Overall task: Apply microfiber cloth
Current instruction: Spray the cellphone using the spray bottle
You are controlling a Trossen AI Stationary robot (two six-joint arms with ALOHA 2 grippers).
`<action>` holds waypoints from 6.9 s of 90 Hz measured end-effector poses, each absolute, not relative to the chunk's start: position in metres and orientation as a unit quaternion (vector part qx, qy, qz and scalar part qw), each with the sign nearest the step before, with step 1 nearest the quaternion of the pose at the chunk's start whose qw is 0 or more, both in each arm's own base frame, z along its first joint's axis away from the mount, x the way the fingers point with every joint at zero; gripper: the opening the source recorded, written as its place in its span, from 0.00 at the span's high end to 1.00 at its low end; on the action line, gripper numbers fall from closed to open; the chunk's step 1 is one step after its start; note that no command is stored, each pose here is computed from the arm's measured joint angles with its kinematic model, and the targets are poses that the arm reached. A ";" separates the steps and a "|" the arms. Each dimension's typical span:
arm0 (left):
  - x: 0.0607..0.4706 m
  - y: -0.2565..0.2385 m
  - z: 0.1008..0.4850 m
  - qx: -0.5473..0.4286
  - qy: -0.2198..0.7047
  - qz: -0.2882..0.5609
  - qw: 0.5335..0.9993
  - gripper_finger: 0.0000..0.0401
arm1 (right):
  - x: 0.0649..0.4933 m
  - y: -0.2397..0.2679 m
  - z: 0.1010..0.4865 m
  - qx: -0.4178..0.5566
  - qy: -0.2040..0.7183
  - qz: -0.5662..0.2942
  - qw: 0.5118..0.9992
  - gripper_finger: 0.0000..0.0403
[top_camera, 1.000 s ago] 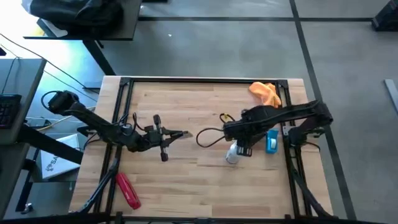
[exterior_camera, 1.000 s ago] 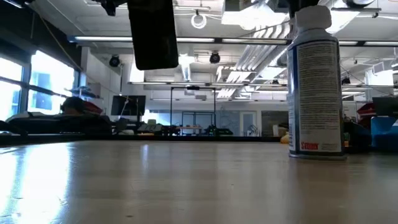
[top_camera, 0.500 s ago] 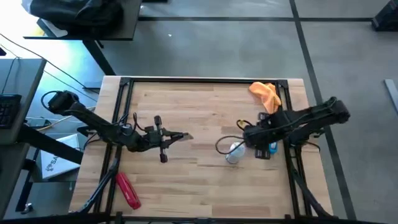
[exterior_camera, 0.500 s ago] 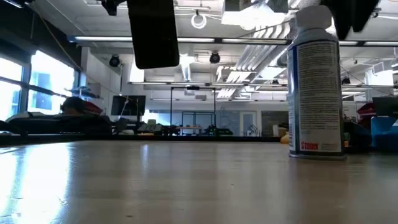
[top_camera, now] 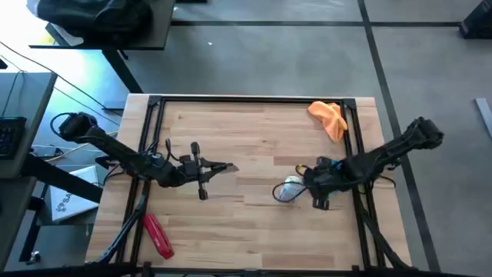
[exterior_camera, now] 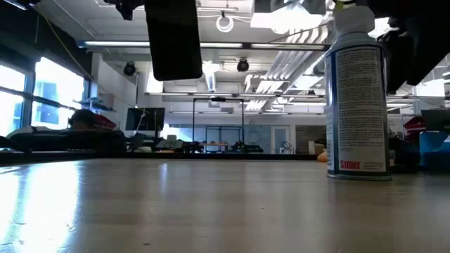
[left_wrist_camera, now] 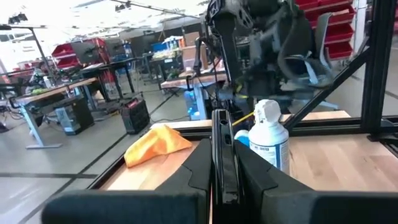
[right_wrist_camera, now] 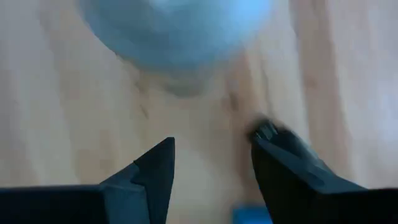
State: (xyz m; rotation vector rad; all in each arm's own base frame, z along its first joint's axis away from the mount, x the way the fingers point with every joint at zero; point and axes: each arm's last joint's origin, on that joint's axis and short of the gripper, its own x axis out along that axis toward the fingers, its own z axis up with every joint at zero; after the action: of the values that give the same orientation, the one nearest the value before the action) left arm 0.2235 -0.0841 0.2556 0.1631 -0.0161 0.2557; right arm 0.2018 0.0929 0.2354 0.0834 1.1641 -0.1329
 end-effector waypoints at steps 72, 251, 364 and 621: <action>0.226 -0.081 0.252 0.080 0.001 0.134 0.988 0.96 | 0.232 0.109 0.212 0.040 0.405 -0.058 0.912 0.55; 0.332 0.039 0.217 -0.025 -0.022 0.098 0.995 0.96 | 0.269 0.037 0.290 -0.104 0.149 0.173 0.968 1.00; 0.330 -0.001 0.247 -0.051 -0.016 0.170 0.984 0.96 | 0.273 0.037 0.259 -0.113 0.138 0.221 0.959 1.00; 0.343 -0.004 0.230 -0.047 -0.066 0.209 0.974 0.96 | 0.278 0.036 0.243 -0.067 0.200 0.207 0.955 1.00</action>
State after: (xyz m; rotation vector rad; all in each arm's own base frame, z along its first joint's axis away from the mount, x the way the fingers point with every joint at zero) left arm 0.3433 -0.0038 0.2300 -0.0951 -0.1322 0.4225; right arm 0.2782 0.0357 0.2426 -0.1361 0.4051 0.4198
